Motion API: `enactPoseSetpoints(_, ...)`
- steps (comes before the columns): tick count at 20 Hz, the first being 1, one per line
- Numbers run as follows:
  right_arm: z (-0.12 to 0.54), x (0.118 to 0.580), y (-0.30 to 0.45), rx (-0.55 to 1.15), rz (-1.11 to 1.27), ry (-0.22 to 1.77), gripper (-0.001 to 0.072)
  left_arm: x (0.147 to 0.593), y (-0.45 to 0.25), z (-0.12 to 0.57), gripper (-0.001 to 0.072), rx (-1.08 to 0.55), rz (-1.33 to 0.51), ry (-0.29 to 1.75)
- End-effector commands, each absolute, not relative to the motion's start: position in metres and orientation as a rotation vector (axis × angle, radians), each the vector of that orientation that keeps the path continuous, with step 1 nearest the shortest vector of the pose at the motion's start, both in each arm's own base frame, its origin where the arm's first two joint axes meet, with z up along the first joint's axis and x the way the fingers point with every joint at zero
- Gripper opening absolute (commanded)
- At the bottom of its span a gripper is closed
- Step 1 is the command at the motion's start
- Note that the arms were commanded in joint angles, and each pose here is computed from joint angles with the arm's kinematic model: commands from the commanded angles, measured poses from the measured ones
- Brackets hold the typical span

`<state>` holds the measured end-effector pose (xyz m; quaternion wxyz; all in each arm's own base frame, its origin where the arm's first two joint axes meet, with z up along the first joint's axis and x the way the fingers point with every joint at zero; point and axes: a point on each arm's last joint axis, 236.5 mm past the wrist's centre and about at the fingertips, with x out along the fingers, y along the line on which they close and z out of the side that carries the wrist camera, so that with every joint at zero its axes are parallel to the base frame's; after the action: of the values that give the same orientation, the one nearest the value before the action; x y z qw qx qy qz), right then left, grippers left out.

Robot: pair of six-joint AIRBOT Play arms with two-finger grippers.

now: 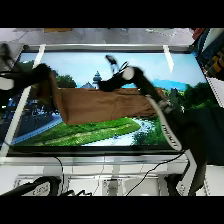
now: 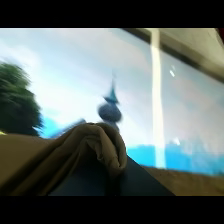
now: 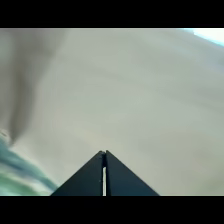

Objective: Fold the clothes and pants, and hang the long-sleeved shirts on hangers.

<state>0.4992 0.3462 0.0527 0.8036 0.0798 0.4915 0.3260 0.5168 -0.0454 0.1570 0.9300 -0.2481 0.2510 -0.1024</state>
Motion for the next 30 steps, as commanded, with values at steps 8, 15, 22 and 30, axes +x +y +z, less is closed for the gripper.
enactPoseSetpoints(8, 0.136, 0.531, 0.131, 0.194, 0.416, 0.985, 0.0034, 0.447, -0.324, 0.007, 0.0011, -0.358, -0.696, 0.885)
enactPoseSetpoints(15, 0.135, 0.526, 0.112, 0.203, 0.391, 1.012, 0.0034, 0.431, -0.345, -0.017, 0.0571, -0.346, -0.724, 0.945)
enactPoseSetpoints(22, 0.134, 0.527, 0.111, 0.185, 0.393, 1.01, 0.0035, 0.463, -0.238, 0.04, 0.0699, -0.468, -0.649, 0.922)
enactPoseSetpoints(30, 0.135, 0.528, 0.111, 0.182, 0.395, 1.004, 0.0035, 0.449, -0.021, -0.027, 0.0636, -0.522, -0.326, 1.115)
